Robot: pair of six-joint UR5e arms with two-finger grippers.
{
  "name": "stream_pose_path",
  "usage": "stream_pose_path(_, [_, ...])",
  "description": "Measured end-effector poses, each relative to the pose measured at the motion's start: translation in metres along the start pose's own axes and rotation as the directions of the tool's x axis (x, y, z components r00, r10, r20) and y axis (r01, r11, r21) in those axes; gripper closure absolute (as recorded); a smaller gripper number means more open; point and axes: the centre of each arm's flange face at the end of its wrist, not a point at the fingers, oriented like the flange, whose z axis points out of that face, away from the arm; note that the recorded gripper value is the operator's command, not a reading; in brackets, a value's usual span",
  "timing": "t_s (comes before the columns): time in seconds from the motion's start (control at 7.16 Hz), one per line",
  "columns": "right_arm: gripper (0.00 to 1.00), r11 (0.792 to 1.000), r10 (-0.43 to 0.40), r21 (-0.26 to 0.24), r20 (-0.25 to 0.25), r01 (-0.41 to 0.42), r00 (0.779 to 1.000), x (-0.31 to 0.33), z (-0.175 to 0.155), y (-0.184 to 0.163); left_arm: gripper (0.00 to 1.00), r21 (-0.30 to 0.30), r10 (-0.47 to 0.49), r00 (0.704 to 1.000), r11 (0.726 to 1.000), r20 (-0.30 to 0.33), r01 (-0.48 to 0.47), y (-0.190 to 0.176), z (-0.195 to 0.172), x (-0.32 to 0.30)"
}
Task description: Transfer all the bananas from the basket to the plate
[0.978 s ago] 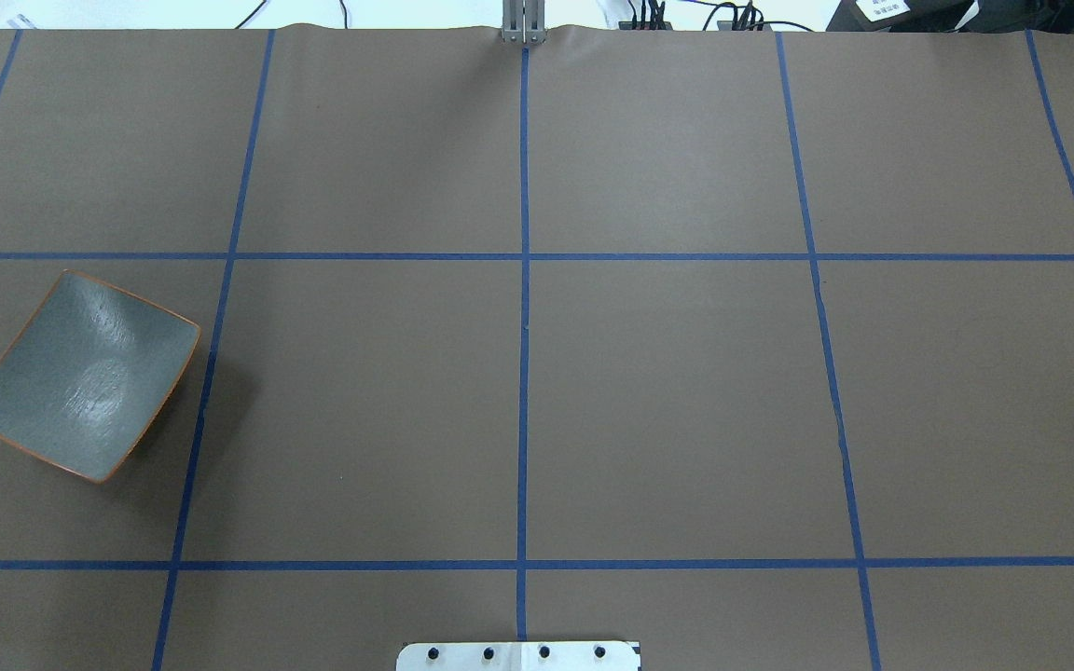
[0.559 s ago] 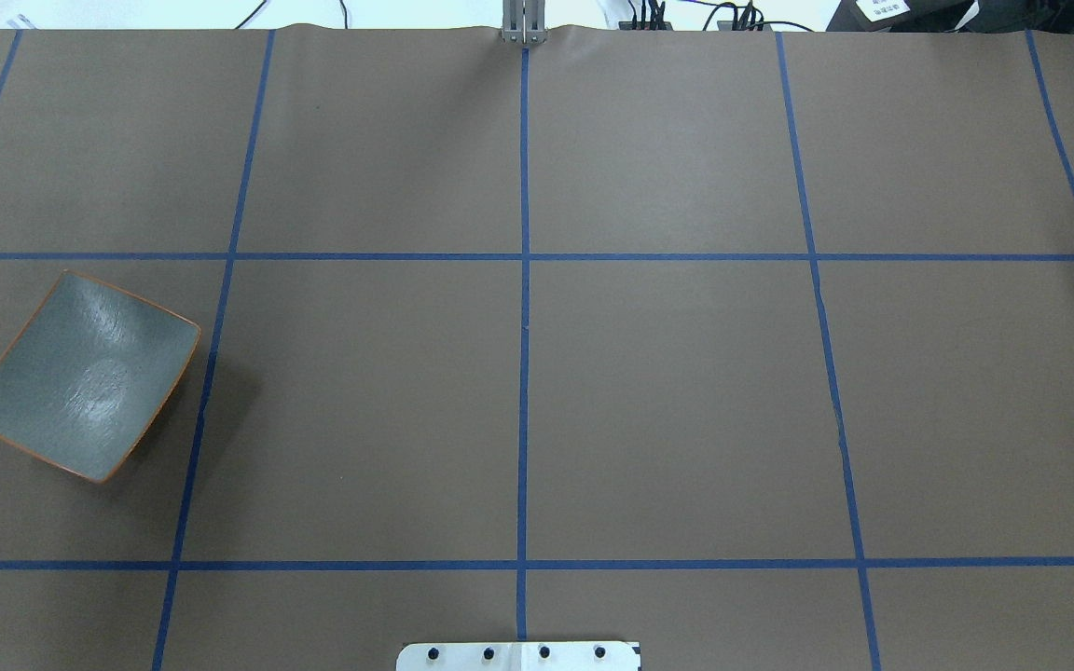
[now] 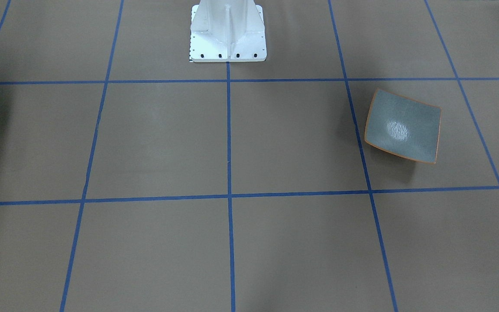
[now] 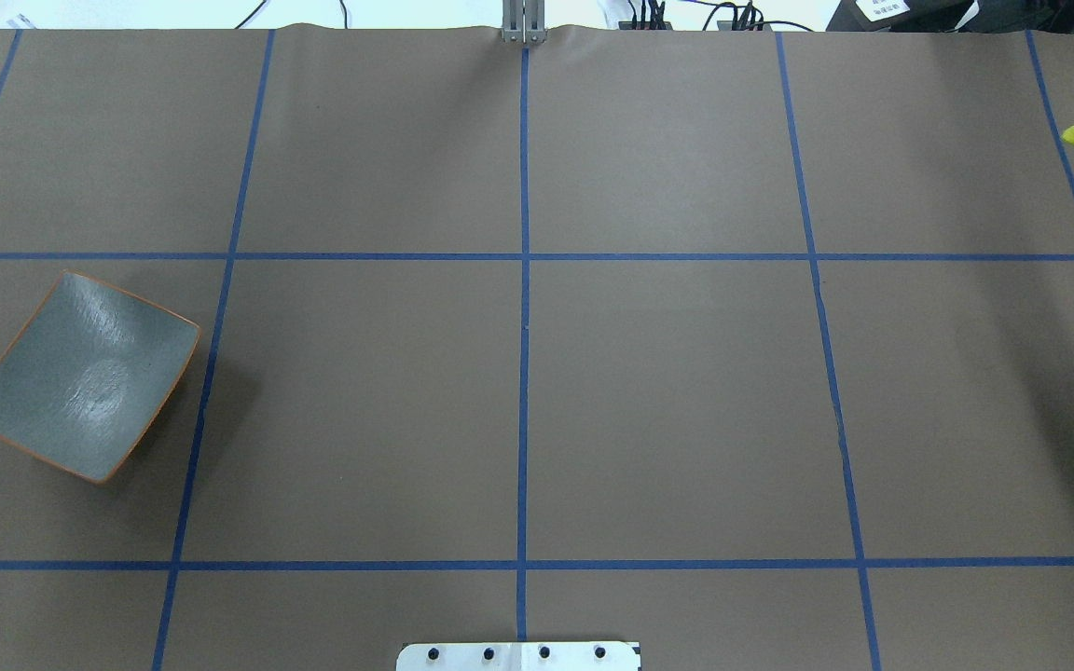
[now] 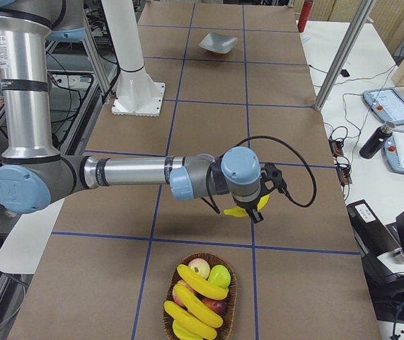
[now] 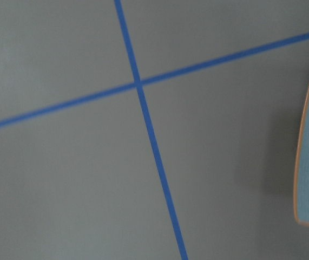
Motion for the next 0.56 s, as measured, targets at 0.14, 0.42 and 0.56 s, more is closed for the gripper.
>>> stream_pose_path(0.14, [1.0,0.999,0.033,0.006,0.024,-0.033,0.999,-0.04,0.005,-0.027,0.0,0.039,-0.047,0.999,0.998,-0.017,0.048,-0.023,-0.003,0.004])
stream_pose_path(0.42, [1.0,0.99,0.133,0.036,0.084,-0.136,0.988,-0.128,0.004,-0.062,0.0,0.091,-0.073,0.99,0.992,-0.118,0.084,-0.055,0.007,0.047])
stream_pose_path(0.56, [1.0,0.98,0.183,0.06,0.121,-0.191,0.976,-0.173,0.013,-0.072,0.0,0.123,-0.041,0.984,0.99,-0.173,0.062,-0.068,0.019,0.083])
